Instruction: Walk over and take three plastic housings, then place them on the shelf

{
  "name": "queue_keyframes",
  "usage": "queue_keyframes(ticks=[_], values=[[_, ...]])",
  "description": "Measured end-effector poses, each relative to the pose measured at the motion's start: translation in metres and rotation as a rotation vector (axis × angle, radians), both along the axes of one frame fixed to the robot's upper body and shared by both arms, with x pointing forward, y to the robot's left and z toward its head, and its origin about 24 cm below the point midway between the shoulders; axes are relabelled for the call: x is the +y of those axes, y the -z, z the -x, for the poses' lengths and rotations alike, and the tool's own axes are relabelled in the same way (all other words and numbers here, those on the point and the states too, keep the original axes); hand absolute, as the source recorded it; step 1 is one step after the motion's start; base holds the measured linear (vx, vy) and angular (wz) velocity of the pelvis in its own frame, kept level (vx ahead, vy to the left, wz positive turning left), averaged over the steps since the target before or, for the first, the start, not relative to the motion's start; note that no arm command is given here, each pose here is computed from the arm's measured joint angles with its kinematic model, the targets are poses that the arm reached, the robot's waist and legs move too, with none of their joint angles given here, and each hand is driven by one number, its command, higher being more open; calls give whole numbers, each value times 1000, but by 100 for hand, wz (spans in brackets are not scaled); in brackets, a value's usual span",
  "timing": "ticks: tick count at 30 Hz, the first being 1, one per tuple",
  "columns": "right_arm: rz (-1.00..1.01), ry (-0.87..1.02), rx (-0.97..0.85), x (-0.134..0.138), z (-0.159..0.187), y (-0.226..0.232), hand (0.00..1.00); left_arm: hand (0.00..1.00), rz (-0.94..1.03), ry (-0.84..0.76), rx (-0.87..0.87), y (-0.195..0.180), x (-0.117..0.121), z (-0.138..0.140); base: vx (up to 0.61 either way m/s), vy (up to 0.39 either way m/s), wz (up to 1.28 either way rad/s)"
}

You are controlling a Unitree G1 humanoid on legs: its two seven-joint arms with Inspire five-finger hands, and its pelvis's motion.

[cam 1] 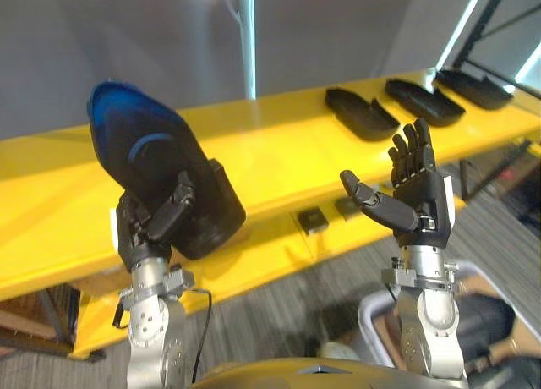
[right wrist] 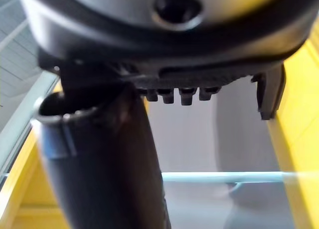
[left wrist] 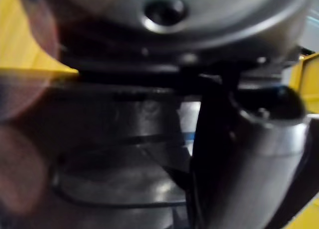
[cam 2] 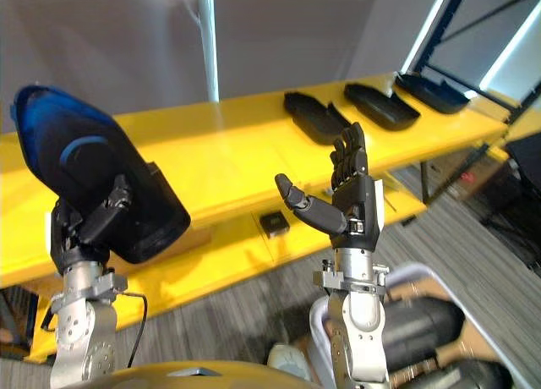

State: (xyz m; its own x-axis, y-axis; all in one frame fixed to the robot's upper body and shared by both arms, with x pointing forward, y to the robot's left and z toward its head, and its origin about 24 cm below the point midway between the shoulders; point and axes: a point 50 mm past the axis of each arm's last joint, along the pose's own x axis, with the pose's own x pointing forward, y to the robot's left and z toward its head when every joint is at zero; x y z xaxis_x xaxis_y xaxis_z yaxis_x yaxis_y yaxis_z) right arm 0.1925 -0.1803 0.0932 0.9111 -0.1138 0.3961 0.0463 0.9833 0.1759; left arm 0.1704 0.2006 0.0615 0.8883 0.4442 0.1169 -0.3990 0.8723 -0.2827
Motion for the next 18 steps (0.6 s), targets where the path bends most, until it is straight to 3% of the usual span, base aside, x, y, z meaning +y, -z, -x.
queue_keyframes(ticks=[5, 9, 18], values=[[25, 42, -53, -13, 0, -8, 100, 0, 5, 51, -19, -2, -9, -8, 437, -98, 15], [58, 101, -121, -24, -1, -23, 100, 0, 15, 152, -79, -11, -29, -21, 292, 169, -6], [-17, 91, -220, -12, 1, -40, 100, 0, -89, 349, -61, -16, -42, -36, 168, 141, -8]])
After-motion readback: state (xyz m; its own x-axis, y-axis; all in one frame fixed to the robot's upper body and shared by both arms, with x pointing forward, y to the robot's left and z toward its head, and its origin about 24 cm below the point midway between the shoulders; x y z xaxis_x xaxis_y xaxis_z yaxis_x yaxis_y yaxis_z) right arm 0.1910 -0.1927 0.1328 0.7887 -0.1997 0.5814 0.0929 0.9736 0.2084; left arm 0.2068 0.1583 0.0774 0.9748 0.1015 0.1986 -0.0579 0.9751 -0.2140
